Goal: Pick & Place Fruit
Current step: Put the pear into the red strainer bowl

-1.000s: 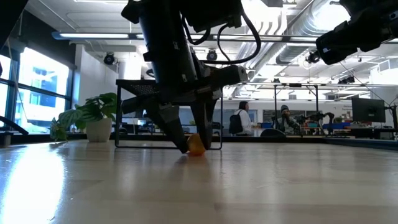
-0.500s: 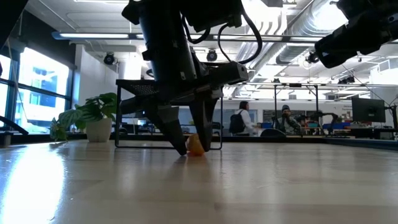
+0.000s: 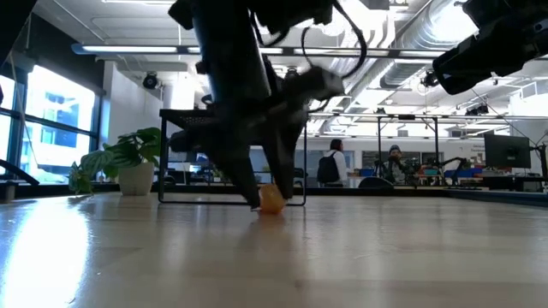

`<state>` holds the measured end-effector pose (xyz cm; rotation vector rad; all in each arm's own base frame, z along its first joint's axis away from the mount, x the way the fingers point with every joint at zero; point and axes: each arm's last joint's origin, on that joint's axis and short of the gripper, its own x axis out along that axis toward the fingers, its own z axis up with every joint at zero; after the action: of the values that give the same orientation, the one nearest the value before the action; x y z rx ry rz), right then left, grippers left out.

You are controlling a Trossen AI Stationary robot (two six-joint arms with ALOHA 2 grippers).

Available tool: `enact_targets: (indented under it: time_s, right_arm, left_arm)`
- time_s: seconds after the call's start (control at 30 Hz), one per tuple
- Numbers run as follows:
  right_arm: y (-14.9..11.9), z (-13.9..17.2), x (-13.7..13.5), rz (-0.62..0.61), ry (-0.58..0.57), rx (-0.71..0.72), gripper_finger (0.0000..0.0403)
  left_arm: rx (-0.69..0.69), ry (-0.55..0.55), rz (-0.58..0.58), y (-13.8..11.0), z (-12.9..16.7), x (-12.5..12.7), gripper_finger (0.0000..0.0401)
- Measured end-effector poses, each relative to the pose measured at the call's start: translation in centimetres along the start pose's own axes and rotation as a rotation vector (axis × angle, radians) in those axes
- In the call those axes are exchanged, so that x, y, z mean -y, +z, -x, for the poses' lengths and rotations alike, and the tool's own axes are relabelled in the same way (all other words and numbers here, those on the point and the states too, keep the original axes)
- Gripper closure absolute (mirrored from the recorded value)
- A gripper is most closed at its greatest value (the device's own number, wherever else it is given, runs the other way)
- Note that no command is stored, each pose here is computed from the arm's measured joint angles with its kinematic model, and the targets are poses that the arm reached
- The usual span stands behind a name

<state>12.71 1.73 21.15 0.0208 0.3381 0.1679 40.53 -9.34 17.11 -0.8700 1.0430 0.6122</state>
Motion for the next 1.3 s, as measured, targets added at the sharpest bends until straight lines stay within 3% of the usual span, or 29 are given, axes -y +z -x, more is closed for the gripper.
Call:
enact_targets:
  time_s: [0.33,0.47,0.83,1.1,1.3]
  right_arm:
    - [0.0,0.0,0.0,-0.001,0.000,0.001,0.0401]
    - [0.0,0.0,0.0,-0.021,0.000,0.002,0.0401]
    - [0.0,0.0,0.0,-0.024,0.001,0.000,0.0400]
    - [-0.1,0.0,0.0,-0.015,0.000,-0.007,0.0400]
    - [-0.2,0.0,0.0,-0.015,0.002,-0.020,0.0400]
  left_arm:
    - [0.011,-0.128,-0.089,0.8,2.7,0.8,0.0227]
    - [0.002,-0.109,-0.045,0.8,3.4,0.5,0.0227]
    - [0.005,-0.070,0.212,0.8,3.8,0.1,0.0227]
    - [0.179,-0.046,0.266,1.4,3.9,0.1,0.0227]
    - [0.200,-0.035,0.289,2.2,3.7,-0.2,0.0226]
